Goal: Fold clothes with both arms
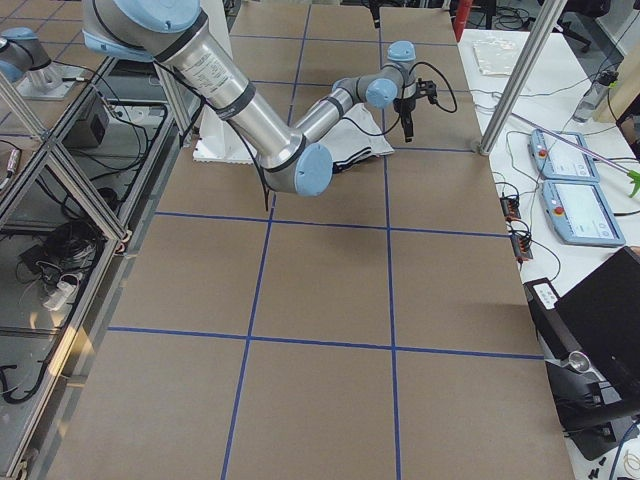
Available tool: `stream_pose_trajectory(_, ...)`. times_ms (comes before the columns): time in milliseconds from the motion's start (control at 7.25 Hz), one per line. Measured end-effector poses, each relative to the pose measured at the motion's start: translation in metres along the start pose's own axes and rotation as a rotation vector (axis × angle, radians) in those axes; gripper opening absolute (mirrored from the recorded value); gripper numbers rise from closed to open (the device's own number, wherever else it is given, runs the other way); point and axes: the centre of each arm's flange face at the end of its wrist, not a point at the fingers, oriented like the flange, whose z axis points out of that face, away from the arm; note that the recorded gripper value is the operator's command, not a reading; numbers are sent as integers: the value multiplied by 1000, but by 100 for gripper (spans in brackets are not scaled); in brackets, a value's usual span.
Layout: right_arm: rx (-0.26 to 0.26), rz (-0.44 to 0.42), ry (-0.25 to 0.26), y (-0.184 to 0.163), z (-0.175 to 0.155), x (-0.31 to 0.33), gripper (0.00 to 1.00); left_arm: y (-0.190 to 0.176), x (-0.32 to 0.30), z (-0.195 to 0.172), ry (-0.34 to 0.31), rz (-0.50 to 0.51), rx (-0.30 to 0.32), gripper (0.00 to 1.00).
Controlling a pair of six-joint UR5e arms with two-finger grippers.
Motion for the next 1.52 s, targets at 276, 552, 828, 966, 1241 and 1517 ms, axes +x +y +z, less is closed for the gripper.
stream_pose_trajectory(276, -49, -93, 14, 13, -56, 162, 100, -12, -76, -29, -21, 152, 11, 100)
stream_pose_trajectory(552, -106, -145, 21, 36, -85, 317, 100, -5, -155, -51, -68, 258, 8, 100)
stream_pose_trajectory(828, -158, -204, 27, 80, -95, 450, 100, 17, -236, -53, -105, 347, -40, 100)
stream_pose_trajectory(966, -183, -200, 29, 107, -95, 498, 100, 24, -271, -43, -116, 368, -74, 100)
stream_pose_trajectory(1241, -214, -162, 23, 142, -90, 542, 100, 24, -296, -37, -125, 381, -73, 100)
stream_pose_trajectory(1517, -210, -136, 18, 150, -94, 554, 100, 32, -323, -18, -133, 357, -104, 100)
